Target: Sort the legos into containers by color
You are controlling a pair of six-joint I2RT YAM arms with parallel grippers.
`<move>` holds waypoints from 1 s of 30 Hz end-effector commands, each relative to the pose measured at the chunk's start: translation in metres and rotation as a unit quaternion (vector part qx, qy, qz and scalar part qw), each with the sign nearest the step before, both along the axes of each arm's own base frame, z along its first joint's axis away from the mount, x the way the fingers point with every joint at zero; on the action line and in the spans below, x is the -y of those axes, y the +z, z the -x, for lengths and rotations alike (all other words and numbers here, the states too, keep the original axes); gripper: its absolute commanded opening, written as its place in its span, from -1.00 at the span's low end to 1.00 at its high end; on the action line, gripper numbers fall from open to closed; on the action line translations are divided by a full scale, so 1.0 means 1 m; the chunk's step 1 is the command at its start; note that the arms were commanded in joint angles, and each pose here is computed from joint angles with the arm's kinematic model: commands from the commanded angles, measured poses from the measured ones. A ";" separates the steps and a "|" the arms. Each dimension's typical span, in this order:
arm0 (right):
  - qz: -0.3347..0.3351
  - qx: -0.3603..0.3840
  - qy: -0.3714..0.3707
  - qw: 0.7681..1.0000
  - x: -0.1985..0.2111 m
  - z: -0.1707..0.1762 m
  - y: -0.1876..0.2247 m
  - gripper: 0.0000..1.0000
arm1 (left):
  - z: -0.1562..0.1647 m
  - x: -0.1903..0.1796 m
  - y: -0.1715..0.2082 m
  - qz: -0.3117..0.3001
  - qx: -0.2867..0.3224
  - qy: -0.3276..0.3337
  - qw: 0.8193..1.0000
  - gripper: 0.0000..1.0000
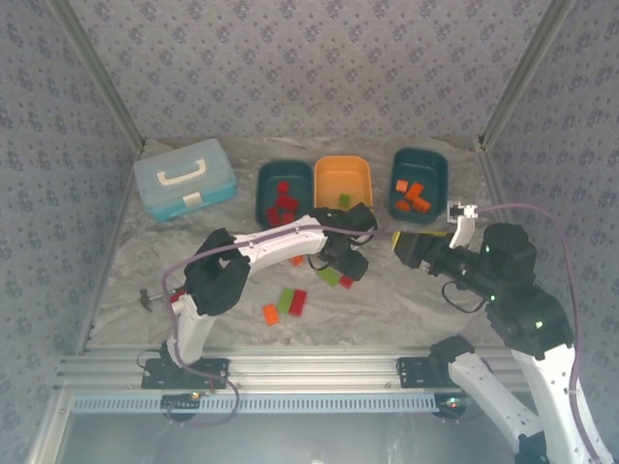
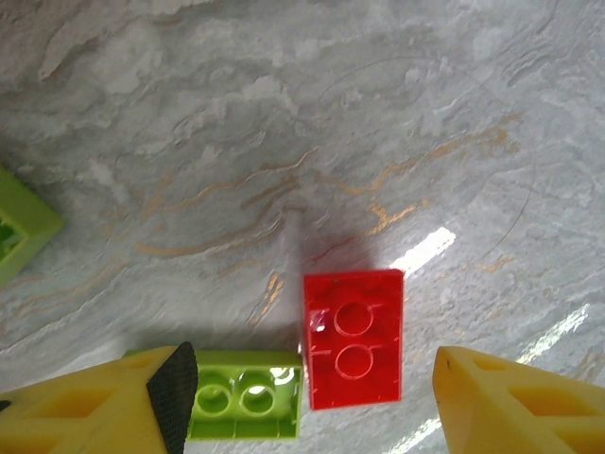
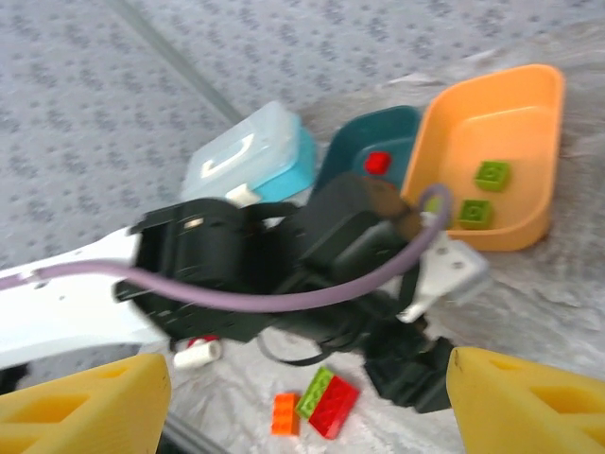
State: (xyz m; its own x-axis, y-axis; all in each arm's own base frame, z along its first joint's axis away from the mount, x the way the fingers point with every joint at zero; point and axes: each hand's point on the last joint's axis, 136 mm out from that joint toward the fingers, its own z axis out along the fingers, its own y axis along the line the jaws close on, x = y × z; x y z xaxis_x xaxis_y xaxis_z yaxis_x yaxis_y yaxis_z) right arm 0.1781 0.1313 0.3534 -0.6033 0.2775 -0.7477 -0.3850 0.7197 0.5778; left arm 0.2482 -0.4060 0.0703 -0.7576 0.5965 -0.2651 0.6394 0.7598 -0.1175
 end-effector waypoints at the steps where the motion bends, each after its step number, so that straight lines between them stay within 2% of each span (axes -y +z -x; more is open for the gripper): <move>1: -0.007 0.009 0.071 0.997 -0.017 0.017 0.010 0.61 | 0.007 0.005 -0.008 -0.030 -0.002 -0.019 0.999 0.37; 8: -0.014 0.028 0.102 0.994 -0.024 0.022 0.022 0.75 | 0.002 0.008 -0.028 -0.062 -0.004 0.001 0.998 0.36; 13: -0.015 0.030 0.100 0.994 -0.023 0.023 0.023 0.75 | 0.001 0.008 -0.032 -0.068 -0.006 0.011 0.998 0.35; 17: -0.013 0.030 0.094 0.995 -0.022 0.021 0.022 0.75 | 0.005 0.010 -0.039 -0.075 -0.025 0.014 0.997 0.04; 19: -0.011 0.029 0.095 0.995 -0.023 0.020 0.021 0.75 | 0.005 0.010 -0.039 -0.073 -0.026 0.018 0.997 -0.05; 24: -0.012 0.025 0.095 0.995 -0.024 0.018 0.017 0.73 | 0.007 0.012 -0.041 -0.069 -0.033 0.021 0.997 -0.08; 27: -0.010 0.021 0.092 0.995 -0.023 0.017 0.014 0.72 | 0.007 0.010 -0.045 -0.076 -0.033 0.023 0.996 -0.02; 28: -0.009 0.020 0.092 0.996 -0.023 0.017 0.013 0.72 | 0.007 0.009 -0.045 -0.078 -0.032 0.024 0.996 -0.03; 30: -0.007 0.017 0.089 0.996 -0.023 0.015 0.011 0.70 | 0.006 0.008 -0.045 -0.081 -0.028 0.026 0.996 -0.19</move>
